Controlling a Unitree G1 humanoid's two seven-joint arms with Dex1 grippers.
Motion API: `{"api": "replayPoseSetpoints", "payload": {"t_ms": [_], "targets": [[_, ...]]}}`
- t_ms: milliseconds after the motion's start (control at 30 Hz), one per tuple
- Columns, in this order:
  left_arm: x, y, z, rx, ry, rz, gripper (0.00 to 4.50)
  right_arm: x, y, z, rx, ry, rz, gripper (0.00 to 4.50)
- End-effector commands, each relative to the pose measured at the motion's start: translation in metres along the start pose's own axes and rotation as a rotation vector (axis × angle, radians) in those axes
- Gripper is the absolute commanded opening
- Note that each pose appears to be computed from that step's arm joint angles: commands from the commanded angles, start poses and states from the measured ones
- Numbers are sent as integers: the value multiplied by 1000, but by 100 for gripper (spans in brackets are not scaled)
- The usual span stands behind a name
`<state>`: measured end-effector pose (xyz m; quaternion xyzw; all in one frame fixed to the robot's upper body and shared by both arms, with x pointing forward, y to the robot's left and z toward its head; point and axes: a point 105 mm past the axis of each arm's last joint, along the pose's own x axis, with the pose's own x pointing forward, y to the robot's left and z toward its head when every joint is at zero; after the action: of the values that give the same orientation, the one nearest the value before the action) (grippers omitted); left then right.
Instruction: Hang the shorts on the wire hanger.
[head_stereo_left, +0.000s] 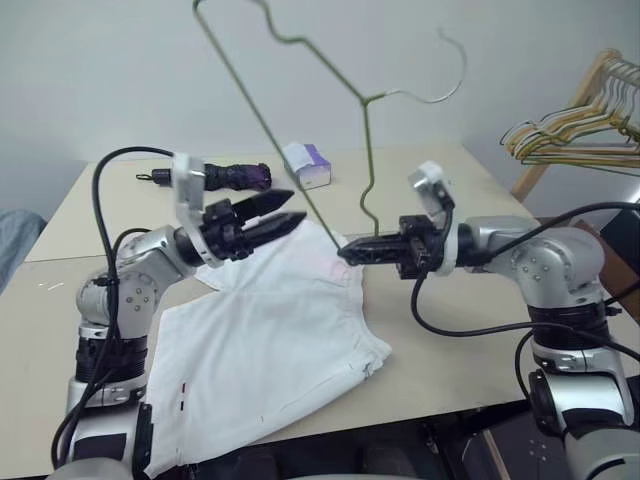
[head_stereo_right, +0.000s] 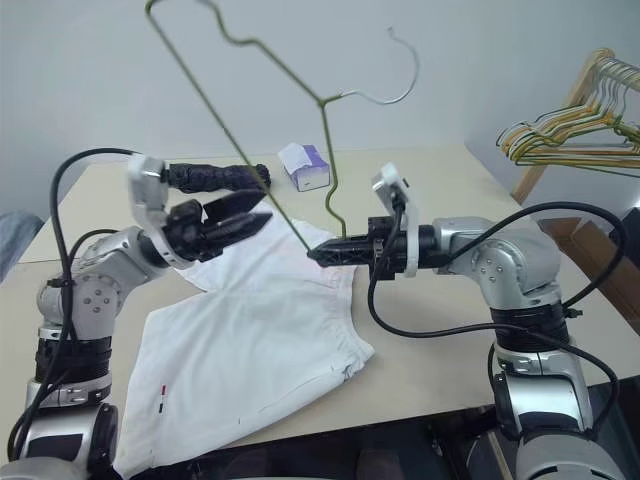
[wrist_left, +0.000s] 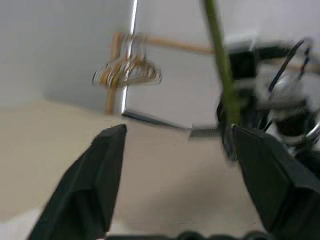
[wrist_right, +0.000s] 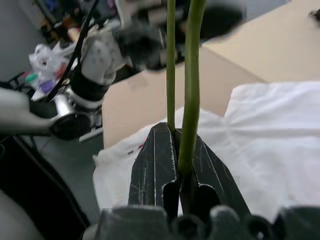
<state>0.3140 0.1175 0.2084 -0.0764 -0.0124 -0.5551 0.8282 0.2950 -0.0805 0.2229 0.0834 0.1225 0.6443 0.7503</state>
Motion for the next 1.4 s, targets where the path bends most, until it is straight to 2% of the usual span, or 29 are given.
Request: {"api": "replayPoseSetpoints", "payload": {"t_ms": [33, 167, 267, 433, 567, 867, 1033, 1400], "targets": [[-19, 17, -13, 89, 117, 125, 446, -31, -1, -1, 42, -28, -119, 0], [-49, 38, -28, 251, 325, 258, 446, -62, 2, -36, 225, 74, -202, 0], [-66, 36, -32, 316, 422, 233, 446, -87, 10, -71, 357, 166, -275, 0], [-66, 25, -28, 334, 448, 177, 446, -122, 33, -116, 521, 344, -297, 0], [-61, 15, -30, 363, 462, 117, 446, -145, 38, -127, 768, 319, -264, 0], [-58, 8, -37, 345, 479, 107, 446, -168, 28, -169, 906, 429, -344, 0], [-58, 7, -36, 328, 472, 113, 446, -169, 24, -180, 899, 428, -317, 0], [-58, 12, -38, 324, 477, 135, 446, -154, 21, -166, 816, 388, -191, 0]]}}
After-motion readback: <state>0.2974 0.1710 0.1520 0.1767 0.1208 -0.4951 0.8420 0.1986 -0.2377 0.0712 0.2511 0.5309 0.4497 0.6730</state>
